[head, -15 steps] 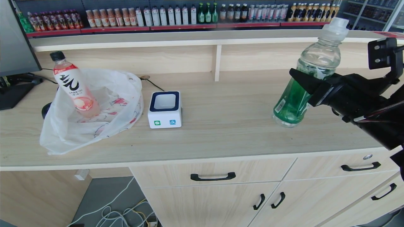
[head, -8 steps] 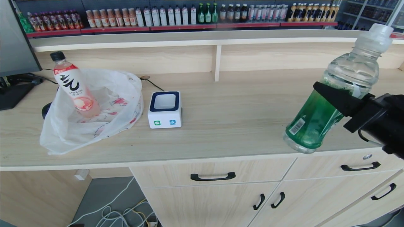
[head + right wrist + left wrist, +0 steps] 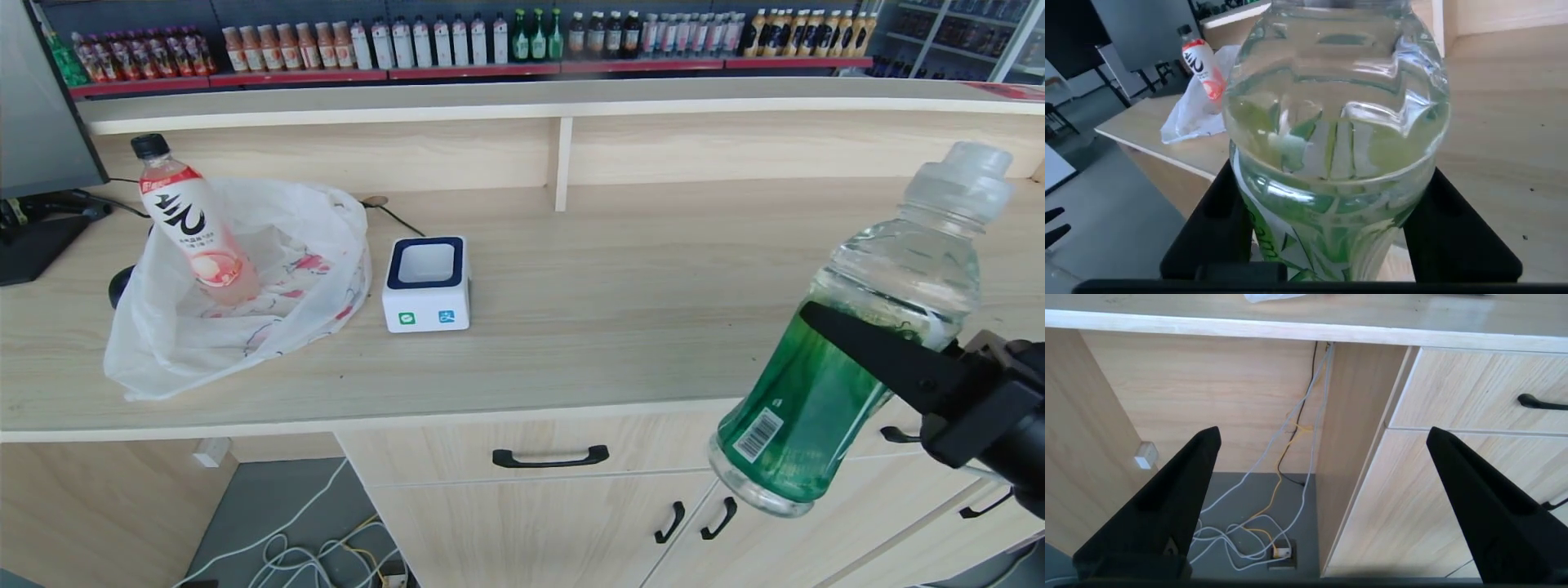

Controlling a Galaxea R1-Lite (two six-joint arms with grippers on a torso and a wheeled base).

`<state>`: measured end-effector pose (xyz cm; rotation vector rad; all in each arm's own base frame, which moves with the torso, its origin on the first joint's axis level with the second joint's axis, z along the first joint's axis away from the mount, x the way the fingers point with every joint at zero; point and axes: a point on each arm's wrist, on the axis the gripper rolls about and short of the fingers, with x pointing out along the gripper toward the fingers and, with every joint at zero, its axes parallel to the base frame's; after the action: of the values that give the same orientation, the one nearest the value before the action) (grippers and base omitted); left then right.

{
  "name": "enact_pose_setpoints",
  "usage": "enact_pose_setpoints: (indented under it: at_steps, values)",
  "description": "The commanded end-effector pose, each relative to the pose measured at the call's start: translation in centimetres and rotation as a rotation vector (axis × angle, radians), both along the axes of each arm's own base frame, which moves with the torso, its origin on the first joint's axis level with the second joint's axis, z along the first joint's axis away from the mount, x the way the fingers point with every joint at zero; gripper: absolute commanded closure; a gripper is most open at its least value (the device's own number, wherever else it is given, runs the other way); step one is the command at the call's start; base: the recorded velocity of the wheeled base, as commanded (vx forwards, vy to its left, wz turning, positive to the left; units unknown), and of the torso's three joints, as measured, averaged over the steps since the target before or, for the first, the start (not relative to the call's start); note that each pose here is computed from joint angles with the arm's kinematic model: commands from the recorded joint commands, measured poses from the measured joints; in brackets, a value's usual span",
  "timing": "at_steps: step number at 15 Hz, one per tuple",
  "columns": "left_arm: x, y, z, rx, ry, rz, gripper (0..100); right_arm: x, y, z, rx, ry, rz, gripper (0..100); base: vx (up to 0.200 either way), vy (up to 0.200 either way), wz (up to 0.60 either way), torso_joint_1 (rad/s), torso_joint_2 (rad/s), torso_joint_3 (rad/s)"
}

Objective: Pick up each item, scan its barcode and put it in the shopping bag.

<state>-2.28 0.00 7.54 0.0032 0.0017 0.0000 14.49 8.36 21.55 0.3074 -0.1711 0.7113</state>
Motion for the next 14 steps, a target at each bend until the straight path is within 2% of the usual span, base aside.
enact_pose_setpoints:
  at_steps: [1,5,14]
  values:
    - [0.0,0.0,0.0,0.000,0.000,0.000,0,0.1,0.2,-0.3,0.021,0.034,0.019,100,0.000,0.000,0.00,0.000,0.00,0.000]
    - [0.0,0.0,0.0,0.000,0.001,0.000,0,-0.7,1.5,0.3,0.101,0.039,0.131,100,0.000,0.000,0.00,0.000,0.00,0.000]
    - [0.0,0.0,0.0,0.000,-0.002,0.000,0,0.7,3.6,1.9,0.236,-0.001,0.224,100,0.000,0.000,0.00,0.000,0.00,0.000]
